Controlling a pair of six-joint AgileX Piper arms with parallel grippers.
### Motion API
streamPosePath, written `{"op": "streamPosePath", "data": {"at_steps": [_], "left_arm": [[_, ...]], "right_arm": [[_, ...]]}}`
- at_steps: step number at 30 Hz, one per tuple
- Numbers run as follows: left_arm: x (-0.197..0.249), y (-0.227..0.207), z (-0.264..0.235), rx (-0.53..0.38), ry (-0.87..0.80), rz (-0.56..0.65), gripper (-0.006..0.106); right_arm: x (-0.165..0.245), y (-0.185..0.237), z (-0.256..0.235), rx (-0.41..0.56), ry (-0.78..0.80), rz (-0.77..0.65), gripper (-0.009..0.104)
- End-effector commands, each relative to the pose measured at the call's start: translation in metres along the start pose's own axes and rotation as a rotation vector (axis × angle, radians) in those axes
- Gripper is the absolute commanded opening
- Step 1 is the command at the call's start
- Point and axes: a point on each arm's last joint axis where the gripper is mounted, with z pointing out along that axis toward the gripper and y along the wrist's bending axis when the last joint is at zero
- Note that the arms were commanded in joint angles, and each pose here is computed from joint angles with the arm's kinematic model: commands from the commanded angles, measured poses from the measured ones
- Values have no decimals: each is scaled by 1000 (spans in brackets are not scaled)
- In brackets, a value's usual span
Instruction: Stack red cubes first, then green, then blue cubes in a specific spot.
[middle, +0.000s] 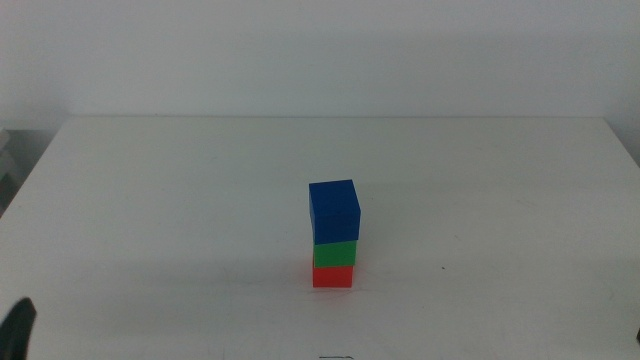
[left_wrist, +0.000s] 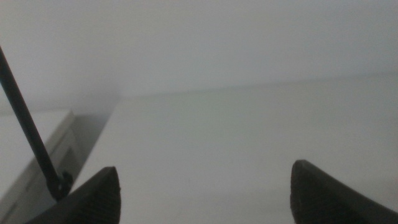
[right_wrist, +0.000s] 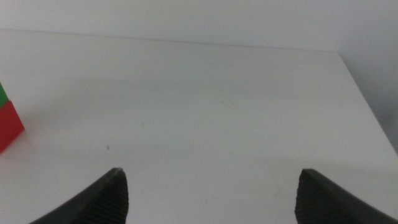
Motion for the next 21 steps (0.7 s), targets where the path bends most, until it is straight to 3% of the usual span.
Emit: {"op": "streamPosePath", "data": {"at_steps": [1,8,21], "left_arm": [[-7,1,1,-11,-83,-27,94],[12,0,6,-7,-27,-35,94],[27,-1,6,-15,-60,-36,94]], "right_arm": [[-3,0,-2,8,-89,-36,73],[29,0,3,12,-35,-46,73],[26,-2,-4,35,-117,-41,73]]}}
